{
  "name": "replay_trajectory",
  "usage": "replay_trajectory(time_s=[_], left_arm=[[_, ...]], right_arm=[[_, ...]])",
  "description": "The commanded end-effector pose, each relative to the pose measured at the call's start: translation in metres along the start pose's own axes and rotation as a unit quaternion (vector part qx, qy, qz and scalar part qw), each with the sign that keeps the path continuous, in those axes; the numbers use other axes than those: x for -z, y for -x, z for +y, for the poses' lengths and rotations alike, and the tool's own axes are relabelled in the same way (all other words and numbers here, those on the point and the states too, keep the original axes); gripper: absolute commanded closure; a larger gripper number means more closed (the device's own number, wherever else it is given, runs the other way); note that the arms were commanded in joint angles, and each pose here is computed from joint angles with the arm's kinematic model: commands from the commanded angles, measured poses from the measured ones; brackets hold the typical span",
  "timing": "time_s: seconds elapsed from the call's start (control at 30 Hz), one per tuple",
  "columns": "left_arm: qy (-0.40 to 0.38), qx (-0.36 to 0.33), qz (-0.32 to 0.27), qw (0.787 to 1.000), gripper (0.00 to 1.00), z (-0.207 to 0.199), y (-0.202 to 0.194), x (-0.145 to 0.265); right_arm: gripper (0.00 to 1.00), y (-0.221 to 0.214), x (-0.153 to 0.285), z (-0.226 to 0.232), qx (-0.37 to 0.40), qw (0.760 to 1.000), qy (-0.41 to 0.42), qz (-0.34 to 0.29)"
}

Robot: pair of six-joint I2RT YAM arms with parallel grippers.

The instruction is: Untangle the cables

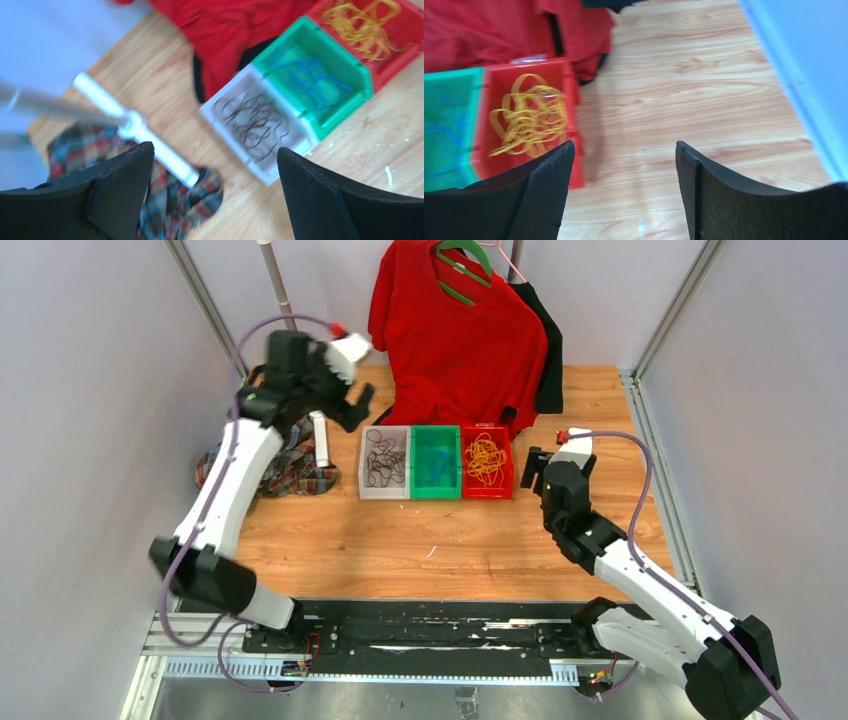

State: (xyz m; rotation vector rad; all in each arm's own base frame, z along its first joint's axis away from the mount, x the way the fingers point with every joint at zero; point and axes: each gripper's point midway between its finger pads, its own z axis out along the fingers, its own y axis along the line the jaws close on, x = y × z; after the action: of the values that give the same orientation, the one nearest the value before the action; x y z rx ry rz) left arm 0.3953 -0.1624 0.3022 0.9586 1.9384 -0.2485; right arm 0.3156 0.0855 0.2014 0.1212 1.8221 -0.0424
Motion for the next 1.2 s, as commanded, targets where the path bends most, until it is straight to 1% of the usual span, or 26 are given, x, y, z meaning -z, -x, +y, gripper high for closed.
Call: replay_trajectory(time_s=[0.0,0.07,0.13,0.2,0.3,0.37,0.43,0.6,0.67,0.73,0.83,0.93,1.07,1.17], left_arm=[[0.058,0.096,-0.046,0.993,0.02,0.031,-0.041,0.032],[0.095,0.142,-0.061,0.983,0.02,0.051,-0.074,0.042],[0.116,0.174,-0.061,0.976,0.02,0.057,-0.111,0.042],[0.140,0.204,-0.055,0.967,0.02,0.061,-0.150,0.037],[0.159,0.239,-0.028,0.958,0.02,0.054,-0.212,0.020],[0.162,0.254,-0.020,0.953,0.02,0.047,-0.239,0.008],[0.165,0.265,-0.026,0.950,0.02,0.040,-0.256,-0.002],[0.178,0.274,-0.069,0.942,0.02,0.037,-0.268,-0.016],[0.186,0.283,-0.081,0.937,0.02,0.040,-0.269,-0.018],[0.194,0.286,-0.083,0.935,0.02,0.043,-0.268,-0.018],[0.214,0.268,-0.105,0.933,0.02,0.049,-0.263,-0.012],[0.247,0.242,-0.134,0.929,0.02,0.057,-0.256,-0.002],[0.266,0.243,-0.149,0.921,0.02,0.061,-0.254,0.003],[0.292,0.250,-0.169,0.908,0.02,0.061,-0.255,0.013]], right_arm=[[0.26,0.001,-0.002,-0.054,0.055,0.988,-0.134,-0.050],[0.26,-0.003,-0.006,-0.071,0.101,0.979,-0.175,-0.040],[0.26,-0.014,-0.012,-0.094,0.107,0.966,-0.233,-0.017],[0.26,-0.022,-0.014,-0.120,0.082,0.958,-0.275,-0.007],[0.26,-0.038,-0.017,-0.149,0.032,0.956,-0.290,-0.008],[0.26,-0.045,-0.019,-0.164,0.009,0.956,-0.292,-0.017],[0.26,-0.051,-0.020,-0.176,-0.001,0.953,-0.301,-0.020],[0.26,-0.065,-0.037,-0.175,0.038,0.963,-0.265,-0.010],[0.26,-0.071,-0.047,-0.164,0.031,0.973,-0.230,-0.002],[0.25,-0.078,-0.053,-0.152,0.045,0.981,-0.188,0.004],[0.25,-0.093,-0.052,-0.152,0.045,0.982,-0.183,0.000],[0.25,-0.099,-0.055,-0.147,0.053,0.984,-0.171,-0.015],[0.25,-0.102,-0.063,-0.122,0.089,0.991,-0.103,-0.018],[0.24,-0.104,-0.068,-0.119,0.103,0.989,-0.099,-0.044]])
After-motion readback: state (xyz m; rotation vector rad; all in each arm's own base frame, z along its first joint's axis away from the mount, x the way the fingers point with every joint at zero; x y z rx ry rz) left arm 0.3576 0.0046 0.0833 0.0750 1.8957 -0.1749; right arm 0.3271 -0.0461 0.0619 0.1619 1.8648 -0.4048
